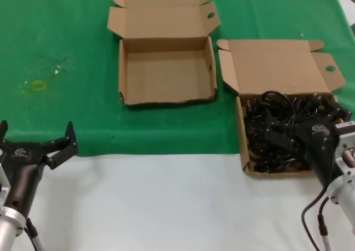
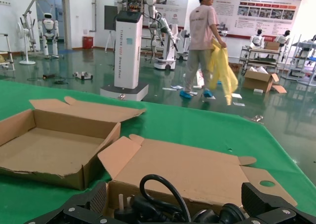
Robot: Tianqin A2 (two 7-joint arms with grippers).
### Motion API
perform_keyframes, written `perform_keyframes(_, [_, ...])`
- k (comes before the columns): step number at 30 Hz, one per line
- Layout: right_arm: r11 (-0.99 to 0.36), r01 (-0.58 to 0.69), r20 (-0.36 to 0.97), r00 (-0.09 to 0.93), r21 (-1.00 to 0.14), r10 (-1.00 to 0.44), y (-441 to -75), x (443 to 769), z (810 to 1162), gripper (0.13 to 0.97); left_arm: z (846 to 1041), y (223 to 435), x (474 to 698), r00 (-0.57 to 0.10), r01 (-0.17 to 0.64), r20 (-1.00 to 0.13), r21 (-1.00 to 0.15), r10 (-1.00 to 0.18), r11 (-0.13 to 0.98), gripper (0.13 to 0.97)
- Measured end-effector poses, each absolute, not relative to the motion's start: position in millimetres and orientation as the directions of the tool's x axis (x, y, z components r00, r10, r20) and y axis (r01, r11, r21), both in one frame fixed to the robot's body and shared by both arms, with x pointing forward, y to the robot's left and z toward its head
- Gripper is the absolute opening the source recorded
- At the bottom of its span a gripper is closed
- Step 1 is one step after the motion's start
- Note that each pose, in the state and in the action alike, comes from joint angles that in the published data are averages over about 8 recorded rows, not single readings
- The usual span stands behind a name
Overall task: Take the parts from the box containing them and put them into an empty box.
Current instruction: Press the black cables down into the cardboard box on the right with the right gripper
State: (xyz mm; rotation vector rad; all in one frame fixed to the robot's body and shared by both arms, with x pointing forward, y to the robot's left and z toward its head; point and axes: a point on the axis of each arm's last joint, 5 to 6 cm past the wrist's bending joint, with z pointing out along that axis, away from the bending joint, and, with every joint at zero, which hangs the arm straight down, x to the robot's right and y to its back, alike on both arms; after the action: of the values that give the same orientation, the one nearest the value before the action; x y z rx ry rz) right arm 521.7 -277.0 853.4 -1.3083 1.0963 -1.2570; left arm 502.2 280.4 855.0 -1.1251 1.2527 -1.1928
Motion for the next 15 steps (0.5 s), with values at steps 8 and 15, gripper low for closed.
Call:
perform_keyframes(8, [-0.115,0.020,0.116,0.058,-0.993,-0.992,-277.0,521.7,853.4,0.966,855.0,280.4,502.2,-0.035,0.022,-0.071,-0.997,-0.997,0.070,0.966])
perform_keyframes(15, [-0.115,0.020,0.116,0.058,-0.993,-0.992,-277.0,521.7,853.4,0.966,855.0,280.4,502.2,-0.035,0.022,-0.071,-0.997,-0.997,0.070,0.966])
